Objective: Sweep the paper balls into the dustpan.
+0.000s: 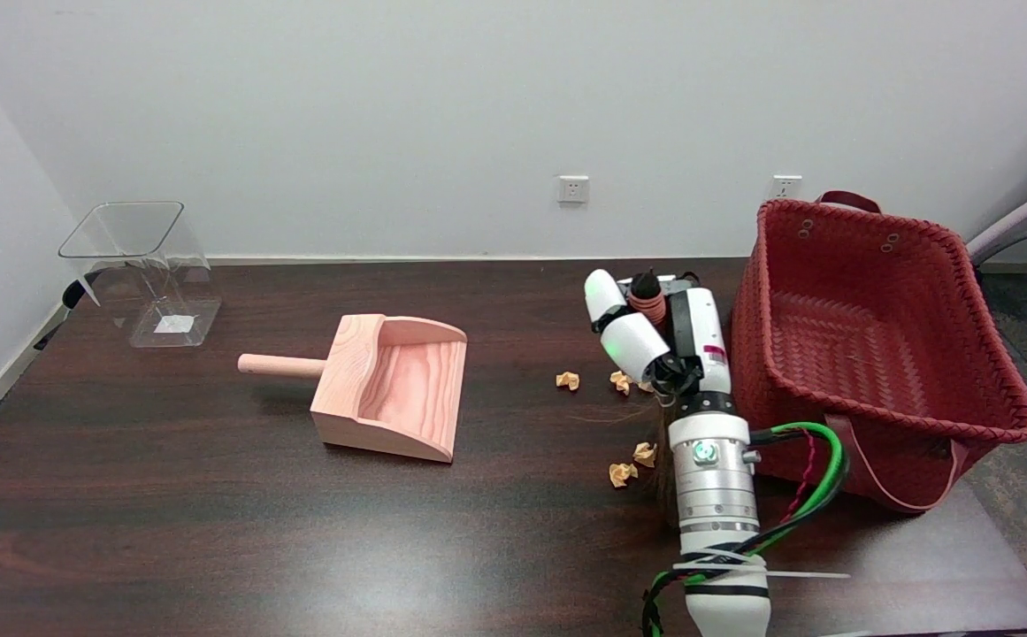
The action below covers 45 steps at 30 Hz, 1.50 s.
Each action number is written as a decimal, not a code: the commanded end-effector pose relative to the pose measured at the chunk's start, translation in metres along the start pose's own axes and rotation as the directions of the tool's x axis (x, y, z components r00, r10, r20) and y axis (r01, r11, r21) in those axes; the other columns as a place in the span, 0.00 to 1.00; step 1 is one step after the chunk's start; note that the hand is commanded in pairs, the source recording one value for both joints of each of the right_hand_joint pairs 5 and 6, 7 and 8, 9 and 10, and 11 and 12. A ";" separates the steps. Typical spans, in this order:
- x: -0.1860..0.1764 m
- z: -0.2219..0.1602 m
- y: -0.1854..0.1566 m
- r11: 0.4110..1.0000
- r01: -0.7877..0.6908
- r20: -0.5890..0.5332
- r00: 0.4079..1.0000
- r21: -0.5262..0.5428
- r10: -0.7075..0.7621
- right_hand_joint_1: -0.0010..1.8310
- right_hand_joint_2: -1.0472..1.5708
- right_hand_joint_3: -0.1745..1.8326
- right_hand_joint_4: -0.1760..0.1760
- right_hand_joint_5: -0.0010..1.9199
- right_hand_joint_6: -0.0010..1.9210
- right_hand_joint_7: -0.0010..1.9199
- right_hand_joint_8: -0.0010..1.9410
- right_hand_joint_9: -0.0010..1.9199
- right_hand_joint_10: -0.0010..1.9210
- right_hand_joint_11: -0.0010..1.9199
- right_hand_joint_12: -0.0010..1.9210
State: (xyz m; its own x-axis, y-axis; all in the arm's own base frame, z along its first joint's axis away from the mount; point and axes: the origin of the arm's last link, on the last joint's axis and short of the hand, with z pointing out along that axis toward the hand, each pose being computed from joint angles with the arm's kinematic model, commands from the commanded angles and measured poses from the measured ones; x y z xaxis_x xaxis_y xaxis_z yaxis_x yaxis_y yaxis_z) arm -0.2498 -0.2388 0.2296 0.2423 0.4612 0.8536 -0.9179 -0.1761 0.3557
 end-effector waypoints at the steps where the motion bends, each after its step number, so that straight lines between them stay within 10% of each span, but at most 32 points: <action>1: -0.037 0.011 0.015 0.998 0.016 0.029 0.999 -0.055 -0.014 0.47 1.00 0.35 0.50 1.00 1.00 1.00 0.99 1.00 1.00 1.00 1.00; 45: -0.150 0.039 0.002 0.936 -0.339 0.067 0.936 -0.095 0.345 0.43 1.00 0.29 0.50 1.00 1.00 1.00 0.99 1.00 1.00 1.00 1.00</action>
State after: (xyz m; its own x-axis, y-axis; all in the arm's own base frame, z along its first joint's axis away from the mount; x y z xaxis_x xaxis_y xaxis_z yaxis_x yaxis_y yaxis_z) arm -0.2844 -0.3202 0.1369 0.0451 0.3711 0.9275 -0.9771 -0.1767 0.1183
